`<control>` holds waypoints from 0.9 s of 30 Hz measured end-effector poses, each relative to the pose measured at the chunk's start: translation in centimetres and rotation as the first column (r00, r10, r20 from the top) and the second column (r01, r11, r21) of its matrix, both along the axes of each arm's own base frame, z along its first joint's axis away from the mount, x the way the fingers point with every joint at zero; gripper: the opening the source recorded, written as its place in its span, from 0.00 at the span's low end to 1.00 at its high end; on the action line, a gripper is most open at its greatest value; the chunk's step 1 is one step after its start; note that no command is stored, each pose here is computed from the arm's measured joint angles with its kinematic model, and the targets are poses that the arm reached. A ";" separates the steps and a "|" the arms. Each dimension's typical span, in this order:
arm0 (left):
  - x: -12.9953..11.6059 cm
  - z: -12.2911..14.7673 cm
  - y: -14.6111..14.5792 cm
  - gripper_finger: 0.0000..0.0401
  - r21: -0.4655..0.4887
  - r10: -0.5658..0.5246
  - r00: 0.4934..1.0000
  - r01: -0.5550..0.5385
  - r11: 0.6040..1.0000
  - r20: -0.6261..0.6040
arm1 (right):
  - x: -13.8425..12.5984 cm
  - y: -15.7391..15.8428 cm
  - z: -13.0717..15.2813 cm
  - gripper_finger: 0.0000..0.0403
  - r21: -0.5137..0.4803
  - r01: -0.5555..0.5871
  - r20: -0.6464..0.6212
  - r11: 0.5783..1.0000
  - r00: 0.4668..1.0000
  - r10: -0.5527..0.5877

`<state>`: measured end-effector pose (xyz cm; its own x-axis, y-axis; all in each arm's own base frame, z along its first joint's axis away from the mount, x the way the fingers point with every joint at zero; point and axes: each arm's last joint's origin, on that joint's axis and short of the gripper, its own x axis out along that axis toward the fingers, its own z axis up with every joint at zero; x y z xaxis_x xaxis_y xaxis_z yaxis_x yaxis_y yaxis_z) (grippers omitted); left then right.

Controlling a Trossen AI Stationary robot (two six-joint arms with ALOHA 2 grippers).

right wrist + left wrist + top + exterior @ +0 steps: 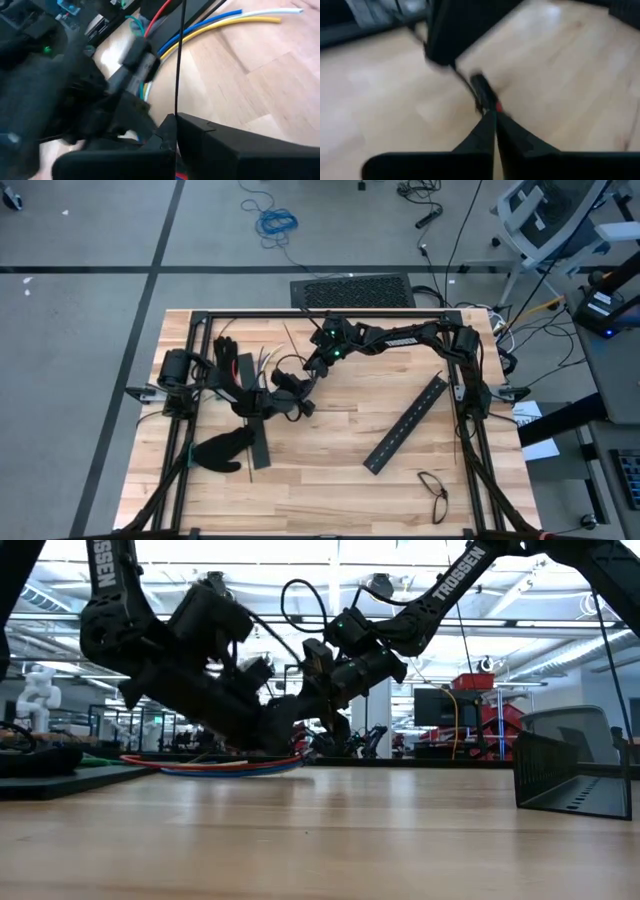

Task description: Ziptie cables

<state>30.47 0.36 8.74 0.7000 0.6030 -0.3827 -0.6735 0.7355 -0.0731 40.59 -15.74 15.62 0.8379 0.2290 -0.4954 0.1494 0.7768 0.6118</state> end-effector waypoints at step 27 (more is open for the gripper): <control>0.8 0.5 1.4 0.40 -0.082 0.051 0.995 -0.043 0.996 0.090 | 0.1 0.0 0.1 0.00 0.013 -0.020 0.021 1.000 1.000 0.020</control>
<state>31.24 1.75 9.20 0.7059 0.6063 -0.3662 -0.6951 0.6925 -0.1932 40.65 -15.75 15.77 0.8431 0.2521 -0.4749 0.1212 0.7714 0.6247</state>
